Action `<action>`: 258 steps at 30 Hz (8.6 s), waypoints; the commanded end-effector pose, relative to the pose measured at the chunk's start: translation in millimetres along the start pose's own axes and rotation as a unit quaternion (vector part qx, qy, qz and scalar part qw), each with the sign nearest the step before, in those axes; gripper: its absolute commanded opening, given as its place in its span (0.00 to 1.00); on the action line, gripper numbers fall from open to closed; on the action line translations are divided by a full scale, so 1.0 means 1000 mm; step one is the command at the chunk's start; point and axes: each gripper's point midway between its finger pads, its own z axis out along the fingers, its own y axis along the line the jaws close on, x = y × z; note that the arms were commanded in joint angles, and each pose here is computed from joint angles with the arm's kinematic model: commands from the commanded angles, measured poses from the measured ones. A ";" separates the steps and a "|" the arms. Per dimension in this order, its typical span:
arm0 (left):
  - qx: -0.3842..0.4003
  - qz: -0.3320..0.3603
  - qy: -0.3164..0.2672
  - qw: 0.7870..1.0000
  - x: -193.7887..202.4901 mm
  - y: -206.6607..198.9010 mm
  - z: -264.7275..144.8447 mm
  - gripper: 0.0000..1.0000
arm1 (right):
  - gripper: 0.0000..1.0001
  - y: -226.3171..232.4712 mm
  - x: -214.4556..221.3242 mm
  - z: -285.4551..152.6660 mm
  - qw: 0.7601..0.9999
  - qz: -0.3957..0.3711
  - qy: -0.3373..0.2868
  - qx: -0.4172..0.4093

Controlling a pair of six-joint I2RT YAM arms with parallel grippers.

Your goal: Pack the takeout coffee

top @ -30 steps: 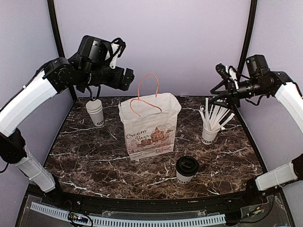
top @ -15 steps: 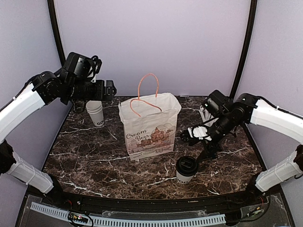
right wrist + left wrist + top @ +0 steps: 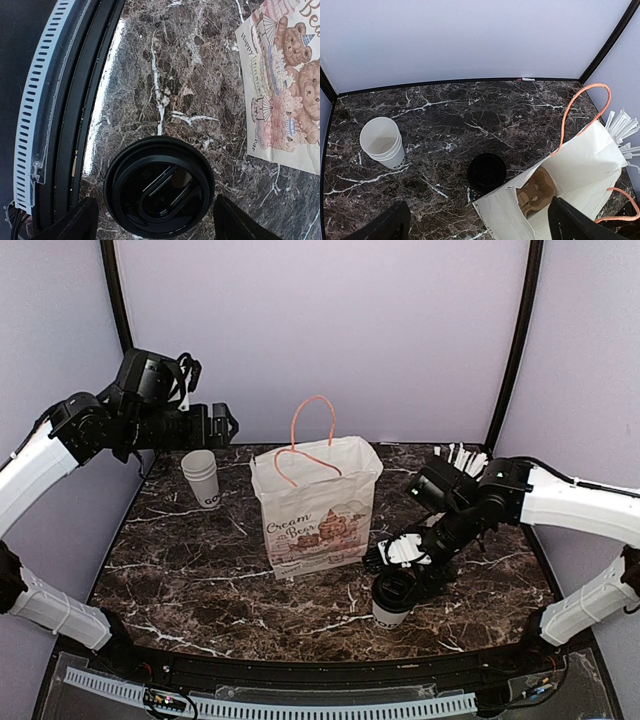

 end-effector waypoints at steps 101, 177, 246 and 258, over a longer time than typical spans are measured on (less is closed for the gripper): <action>0.187 0.226 0.146 0.945 0.031 -0.098 0.077 0.79 | 0.43 -0.185 -0.127 -0.178 0.940 -0.025 -0.083 0.329; 0.357 0.119 0.264 0.888 0.201 -0.148 0.167 0.79 | 0.40 -0.039 -0.066 -0.050 0.918 -0.304 0.079 0.243; 0.345 0.102 0.289 0.887 0.223 -0.132 0.196 0.79 | 0.40 -0.080 -0.059 0.011 0.945 -0.240 0.089 0.204; 0.296 0.102 0.259 0.914 0.184 -0.095 0.192 0.83 | 0.40 -0.088 -0.059 0.018 0.965 -0.187 0.084 0.161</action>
